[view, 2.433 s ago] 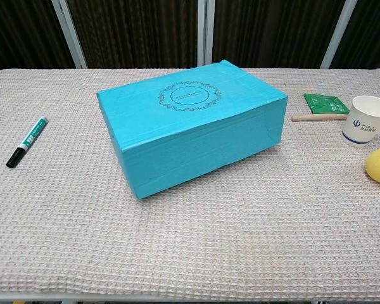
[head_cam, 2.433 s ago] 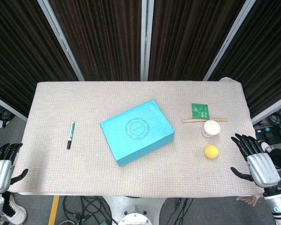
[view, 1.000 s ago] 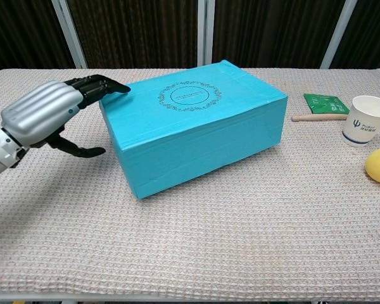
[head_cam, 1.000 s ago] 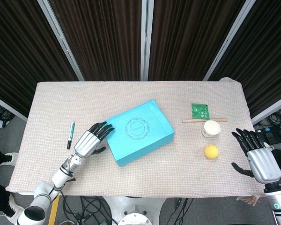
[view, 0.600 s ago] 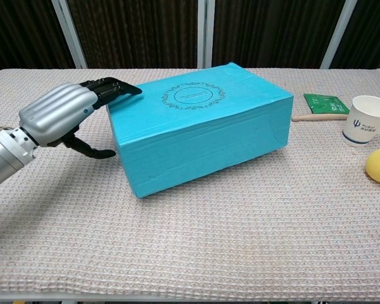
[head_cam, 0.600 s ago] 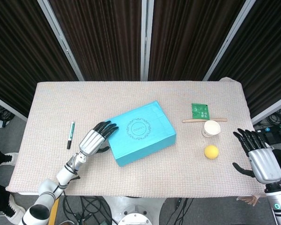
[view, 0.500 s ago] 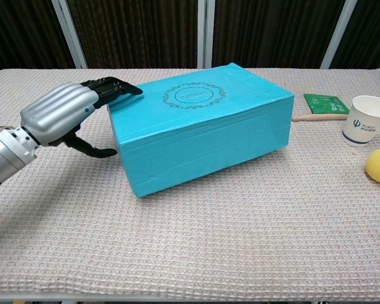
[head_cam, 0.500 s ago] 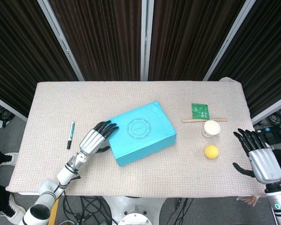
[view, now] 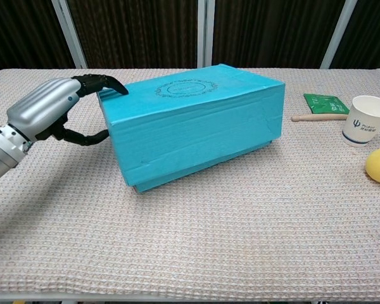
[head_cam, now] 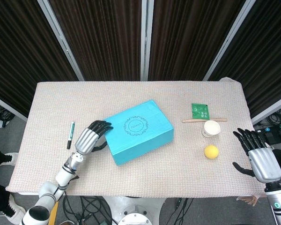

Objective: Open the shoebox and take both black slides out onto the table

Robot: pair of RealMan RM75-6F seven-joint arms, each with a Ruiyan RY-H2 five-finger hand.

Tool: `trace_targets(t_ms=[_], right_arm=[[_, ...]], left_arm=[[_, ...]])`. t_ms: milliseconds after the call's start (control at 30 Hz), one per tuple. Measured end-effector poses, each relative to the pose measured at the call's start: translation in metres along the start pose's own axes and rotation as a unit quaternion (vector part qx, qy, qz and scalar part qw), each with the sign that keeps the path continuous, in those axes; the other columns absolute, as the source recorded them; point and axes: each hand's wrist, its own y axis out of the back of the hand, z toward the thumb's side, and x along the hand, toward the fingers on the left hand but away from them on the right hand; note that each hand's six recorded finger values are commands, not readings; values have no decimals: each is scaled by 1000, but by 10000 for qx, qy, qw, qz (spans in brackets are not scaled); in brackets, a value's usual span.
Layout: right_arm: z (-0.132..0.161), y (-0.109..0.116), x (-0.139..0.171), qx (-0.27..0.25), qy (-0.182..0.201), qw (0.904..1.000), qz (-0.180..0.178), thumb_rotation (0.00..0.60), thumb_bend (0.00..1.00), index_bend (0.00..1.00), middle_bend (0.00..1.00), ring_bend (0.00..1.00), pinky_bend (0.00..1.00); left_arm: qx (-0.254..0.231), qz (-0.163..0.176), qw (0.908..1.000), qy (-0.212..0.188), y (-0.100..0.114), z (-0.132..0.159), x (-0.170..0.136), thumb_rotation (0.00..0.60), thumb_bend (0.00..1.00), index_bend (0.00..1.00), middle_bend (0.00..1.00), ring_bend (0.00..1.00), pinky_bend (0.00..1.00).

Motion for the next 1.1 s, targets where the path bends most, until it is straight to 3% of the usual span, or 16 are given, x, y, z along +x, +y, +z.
trace_targets(t_ms=[133,267,600,733,900,1100], right_arm=[[0,1,0,4,-3,10000,-2,600,101,0,25,0,57],[1,1,1,-1,-6,10000,-5,600,101,0,25,0,57],[3,3,1,6,17,10000,-23,600,101,0,25,0,57],[3,3,2,2,24,10000,-20,600,101,0,25,0,57],[3,4,3,-7,20,10000,-32,600,101,0,25,0,57],[2,5,5,-9,26,10000,-51,600,101,0,25,0,57]], left_arm=[[-556,173,9979,284,2,-7,0,600,538,309,261,188,212],[-1209,356,9902,607,4,-16,0,600,538,307,260,188,212],[-2649,539,9565,1094,3,-33,1,600,544,320,261,188,212],[-2793,511,9527,1088,5,-34,1,600,546,315,261,188,211],[-2783,448,9542,998,6,-30,0,600,550,302,260,188,211],[-3198,461,9411,997,8,-27,2,600,551,303,260,188,211]])
